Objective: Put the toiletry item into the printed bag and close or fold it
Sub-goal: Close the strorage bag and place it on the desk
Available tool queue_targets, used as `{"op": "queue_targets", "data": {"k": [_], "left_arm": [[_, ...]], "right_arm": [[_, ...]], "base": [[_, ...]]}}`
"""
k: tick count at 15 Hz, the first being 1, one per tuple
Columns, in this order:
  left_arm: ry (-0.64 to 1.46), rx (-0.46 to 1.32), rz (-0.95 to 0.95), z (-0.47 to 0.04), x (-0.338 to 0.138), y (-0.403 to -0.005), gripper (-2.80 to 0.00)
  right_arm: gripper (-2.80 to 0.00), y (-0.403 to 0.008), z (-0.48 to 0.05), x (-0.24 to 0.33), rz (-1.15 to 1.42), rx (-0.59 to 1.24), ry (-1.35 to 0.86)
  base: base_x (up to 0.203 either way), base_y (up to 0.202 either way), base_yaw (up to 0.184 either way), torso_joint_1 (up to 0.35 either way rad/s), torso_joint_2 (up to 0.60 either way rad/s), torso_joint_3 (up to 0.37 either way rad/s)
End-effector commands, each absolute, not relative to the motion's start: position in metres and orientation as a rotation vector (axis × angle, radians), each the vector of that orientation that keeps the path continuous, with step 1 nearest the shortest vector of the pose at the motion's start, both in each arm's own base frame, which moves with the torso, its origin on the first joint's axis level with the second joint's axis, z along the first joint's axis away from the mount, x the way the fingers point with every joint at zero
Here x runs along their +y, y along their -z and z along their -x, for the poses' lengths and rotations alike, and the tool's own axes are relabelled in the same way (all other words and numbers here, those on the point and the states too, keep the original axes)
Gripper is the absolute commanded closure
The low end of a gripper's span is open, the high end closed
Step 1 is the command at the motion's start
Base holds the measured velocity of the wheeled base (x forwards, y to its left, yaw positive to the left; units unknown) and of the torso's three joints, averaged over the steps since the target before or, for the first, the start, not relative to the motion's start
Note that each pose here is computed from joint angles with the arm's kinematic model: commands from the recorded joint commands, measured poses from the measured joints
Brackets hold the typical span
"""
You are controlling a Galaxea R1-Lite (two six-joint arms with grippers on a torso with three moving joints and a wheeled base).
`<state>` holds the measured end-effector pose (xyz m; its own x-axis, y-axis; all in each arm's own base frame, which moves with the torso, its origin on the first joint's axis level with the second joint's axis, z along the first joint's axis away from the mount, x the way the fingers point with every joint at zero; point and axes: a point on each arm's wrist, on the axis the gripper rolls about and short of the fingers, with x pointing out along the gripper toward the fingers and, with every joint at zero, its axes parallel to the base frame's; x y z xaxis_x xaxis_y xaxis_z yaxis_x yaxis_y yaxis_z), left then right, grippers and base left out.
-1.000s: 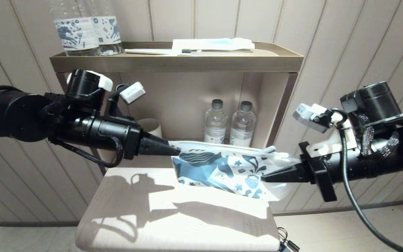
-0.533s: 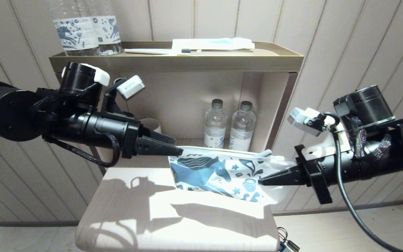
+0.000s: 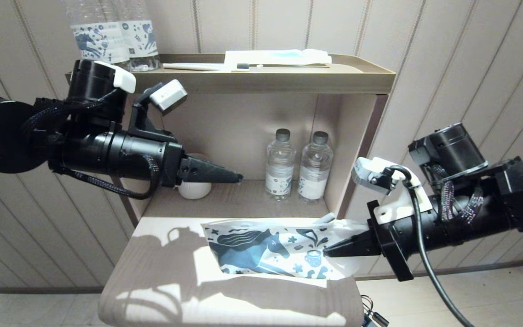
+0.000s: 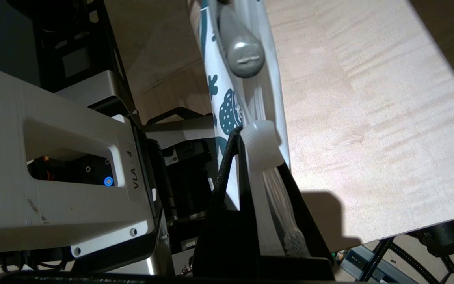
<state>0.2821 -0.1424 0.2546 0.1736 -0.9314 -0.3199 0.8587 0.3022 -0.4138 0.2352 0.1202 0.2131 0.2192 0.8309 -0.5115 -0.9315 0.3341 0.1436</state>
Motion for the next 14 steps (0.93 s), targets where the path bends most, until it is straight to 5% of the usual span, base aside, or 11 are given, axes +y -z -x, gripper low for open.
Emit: {"op": "queue_targets", "data": {"k": [1,2,3,14], "left_arm": [[1.234,0.588,0.153,-0.279,-0.156,-0.259,-2.80],[1.211,0.601,0.150,-0.275,-0.167,-0.259,-0.16],[1.183,0.611,0.140,-0.269,-0.178,-0.258,0.00],[1.108,0.677,0.314,-0.259,-0.240,-0.257,0.00]], "right_arm": [[0.00,-0.212,-0.235,0.121,0.211,0.563,-1.238],[0.00,-0.212,-0.235,0.121,0.211,0.565,-1.239],[0.00,-0.212,-0.235,0.122,0.211,0.565,-1.239],[0.00,-0.212,-0.236,0.122,0.214,0.546,-1.237]], "base": [[0.000,0.000,0.000,0.000,0.00,0.000],[0.000,0.000,0.000,0.000,0.00,0.000],[0.000,0.000,0.000,0.000,0.00,0.000],[0.000,0.000,0.000,0.000,0.00,0.000]]}}
